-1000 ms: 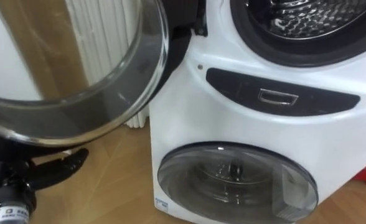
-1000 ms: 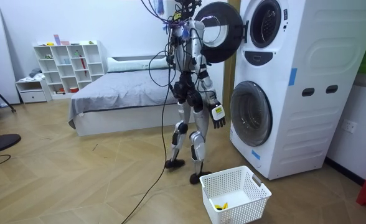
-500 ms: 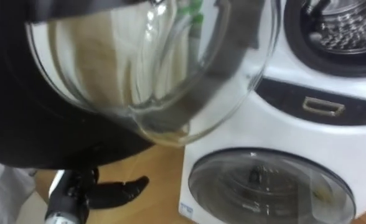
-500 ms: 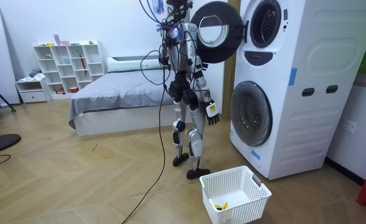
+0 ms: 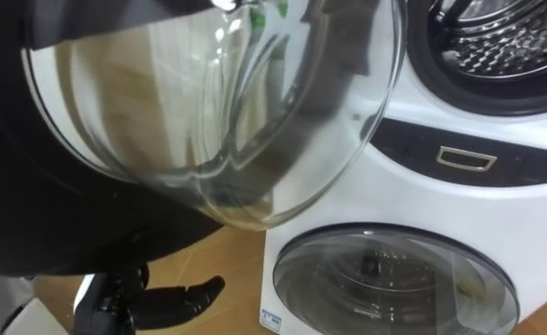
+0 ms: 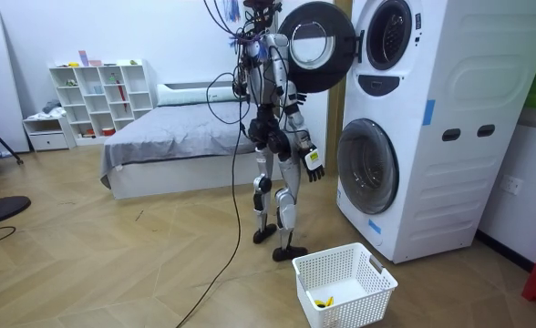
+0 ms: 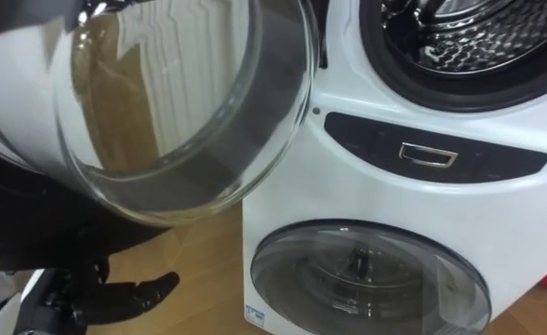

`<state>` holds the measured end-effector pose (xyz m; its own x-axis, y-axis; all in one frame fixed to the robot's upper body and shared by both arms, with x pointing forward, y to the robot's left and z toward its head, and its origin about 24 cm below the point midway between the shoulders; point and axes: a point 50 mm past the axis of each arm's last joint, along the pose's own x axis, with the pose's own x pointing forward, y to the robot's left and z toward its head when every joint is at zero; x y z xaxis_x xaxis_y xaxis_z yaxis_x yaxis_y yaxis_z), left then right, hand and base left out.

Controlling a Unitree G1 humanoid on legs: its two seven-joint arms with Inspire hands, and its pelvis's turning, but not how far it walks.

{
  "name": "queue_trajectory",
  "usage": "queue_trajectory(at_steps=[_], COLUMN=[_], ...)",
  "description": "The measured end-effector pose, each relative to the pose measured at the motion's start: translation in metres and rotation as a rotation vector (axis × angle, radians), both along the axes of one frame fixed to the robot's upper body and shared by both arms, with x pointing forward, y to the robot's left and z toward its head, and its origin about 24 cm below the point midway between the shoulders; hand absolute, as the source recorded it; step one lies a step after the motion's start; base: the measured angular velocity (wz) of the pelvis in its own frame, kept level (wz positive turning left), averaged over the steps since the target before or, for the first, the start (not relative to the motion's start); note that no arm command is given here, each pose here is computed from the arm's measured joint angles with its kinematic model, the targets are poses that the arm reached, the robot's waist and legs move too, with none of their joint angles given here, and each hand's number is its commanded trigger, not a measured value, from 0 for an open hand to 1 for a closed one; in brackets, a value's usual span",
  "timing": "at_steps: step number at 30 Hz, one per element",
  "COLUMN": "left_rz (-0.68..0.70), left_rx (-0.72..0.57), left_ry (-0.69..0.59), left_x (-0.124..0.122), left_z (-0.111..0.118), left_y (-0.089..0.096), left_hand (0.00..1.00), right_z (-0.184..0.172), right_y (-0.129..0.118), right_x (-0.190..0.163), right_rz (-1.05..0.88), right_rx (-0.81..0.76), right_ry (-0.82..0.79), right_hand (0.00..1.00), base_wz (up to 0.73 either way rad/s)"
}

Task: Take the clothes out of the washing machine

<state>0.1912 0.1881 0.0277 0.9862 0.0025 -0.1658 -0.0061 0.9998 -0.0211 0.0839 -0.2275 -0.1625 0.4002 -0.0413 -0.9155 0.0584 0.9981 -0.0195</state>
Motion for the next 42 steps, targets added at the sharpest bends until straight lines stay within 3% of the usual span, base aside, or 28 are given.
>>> queue_trajectory(at_steps=[18, 30, 42], left_rz=[-0.051, -0.164, -0.403], left_rx=[-0.02, -0.026, -0.053], left_ry=[0.027, 0.062, 0.123], left_x=[-0.005, -0.012, -0.028], left_z=[-0.006, -0.012, -0.023], left_y=[-0.011, -0.025, -0.063], left_hand=[0.0, 0.0, 0.0], right_z=[0.0, 0.0, 0.003], right_y=[0.001, 0.002, 0.004], right_x=[0.001, 0.004, 0.016], right_rz=[0.029, 0.04, 0.045], right_rx=[-0.009, 0.007, -0.009], right_ry=[0.003, -0.003, -0.035], right_hand=[0.0, 0.0, 0.0], base_wz=[-0.04, -0.06, -0.16])
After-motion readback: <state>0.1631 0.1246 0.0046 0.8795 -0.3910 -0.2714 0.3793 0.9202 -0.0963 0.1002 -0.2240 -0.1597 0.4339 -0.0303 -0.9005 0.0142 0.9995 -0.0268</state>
